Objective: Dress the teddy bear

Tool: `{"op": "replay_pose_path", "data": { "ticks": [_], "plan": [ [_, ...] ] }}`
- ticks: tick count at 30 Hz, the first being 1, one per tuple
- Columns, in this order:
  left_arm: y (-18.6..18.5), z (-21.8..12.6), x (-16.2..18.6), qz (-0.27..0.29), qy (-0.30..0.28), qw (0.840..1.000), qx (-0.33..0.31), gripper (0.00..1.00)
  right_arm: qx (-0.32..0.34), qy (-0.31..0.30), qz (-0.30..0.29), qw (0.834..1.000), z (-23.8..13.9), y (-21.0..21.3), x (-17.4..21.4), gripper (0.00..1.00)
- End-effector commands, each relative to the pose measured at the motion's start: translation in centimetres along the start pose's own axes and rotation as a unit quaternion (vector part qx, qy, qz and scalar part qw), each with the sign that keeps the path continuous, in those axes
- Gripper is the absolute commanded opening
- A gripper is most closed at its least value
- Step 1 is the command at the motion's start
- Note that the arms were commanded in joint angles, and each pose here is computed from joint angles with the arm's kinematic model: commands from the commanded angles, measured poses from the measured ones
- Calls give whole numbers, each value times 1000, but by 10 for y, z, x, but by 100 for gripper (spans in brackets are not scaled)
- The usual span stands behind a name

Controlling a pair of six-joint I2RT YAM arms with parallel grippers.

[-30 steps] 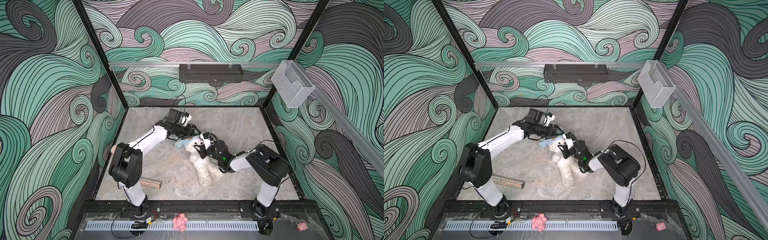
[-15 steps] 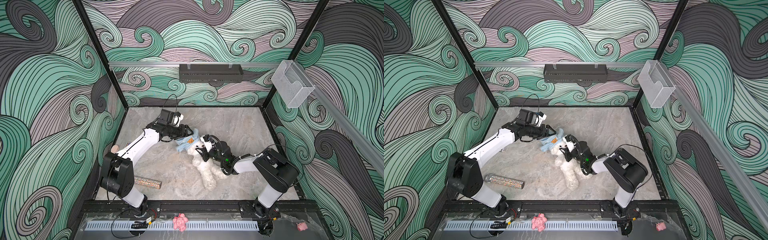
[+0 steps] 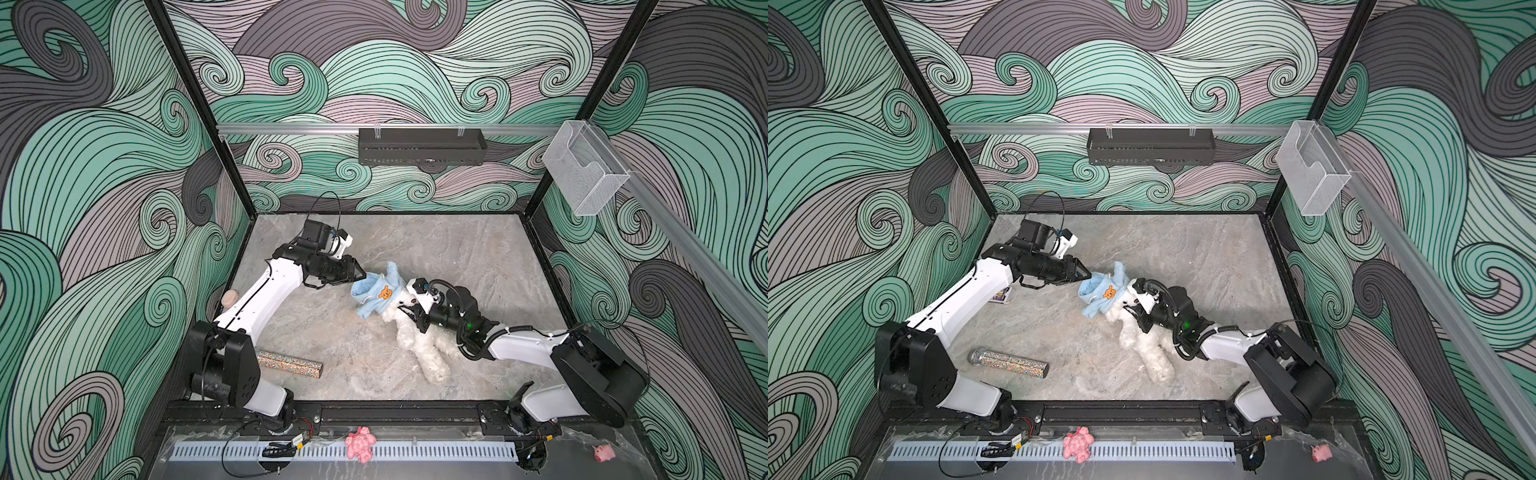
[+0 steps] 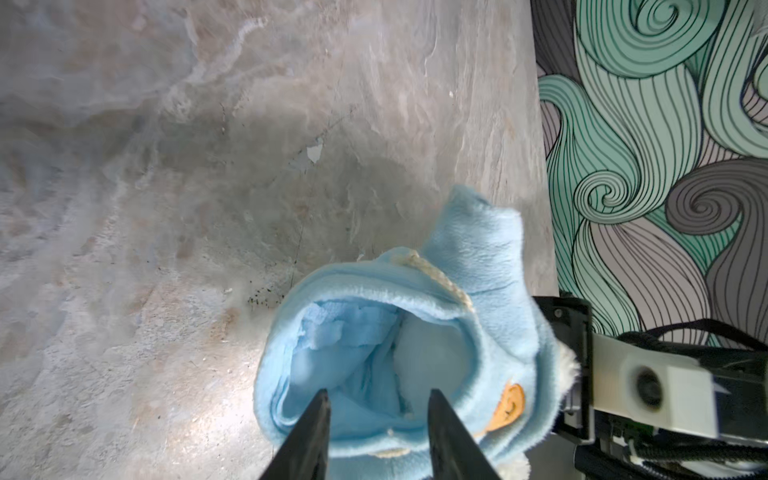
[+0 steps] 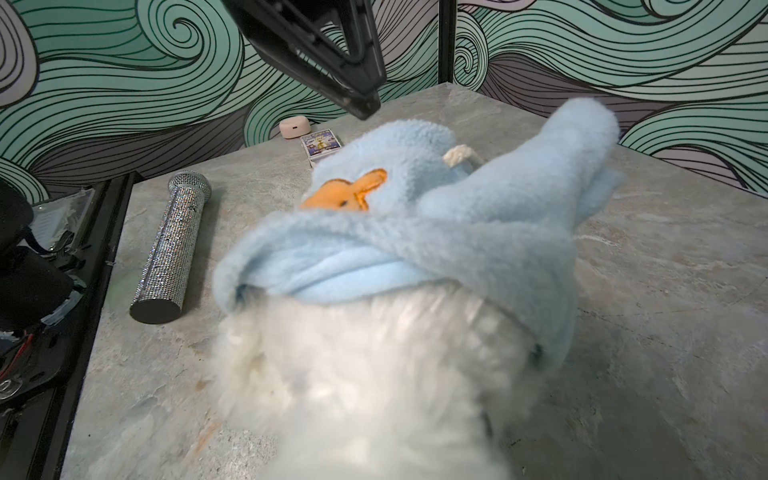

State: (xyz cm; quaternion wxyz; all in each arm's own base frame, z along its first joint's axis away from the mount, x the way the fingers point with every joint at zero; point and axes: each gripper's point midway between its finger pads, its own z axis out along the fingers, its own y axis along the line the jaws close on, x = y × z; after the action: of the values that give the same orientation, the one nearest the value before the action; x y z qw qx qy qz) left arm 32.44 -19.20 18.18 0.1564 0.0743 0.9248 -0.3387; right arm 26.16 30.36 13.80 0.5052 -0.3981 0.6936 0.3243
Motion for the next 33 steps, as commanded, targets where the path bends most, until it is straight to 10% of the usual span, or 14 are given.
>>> {"op": "replay_pose_path", "data": {
  "ticks": [1, 33],
  "plan": [
    [-9, 7, 17, 15, 66, 997, 28, 37, -18, -28, -27, 999, -4, 7, -18, 9],
    [-77, 37, 57, 26, 145, 962, 231, 61, -54, -59, -75, 994, 5, 15, -50, 12]
  ]
}}
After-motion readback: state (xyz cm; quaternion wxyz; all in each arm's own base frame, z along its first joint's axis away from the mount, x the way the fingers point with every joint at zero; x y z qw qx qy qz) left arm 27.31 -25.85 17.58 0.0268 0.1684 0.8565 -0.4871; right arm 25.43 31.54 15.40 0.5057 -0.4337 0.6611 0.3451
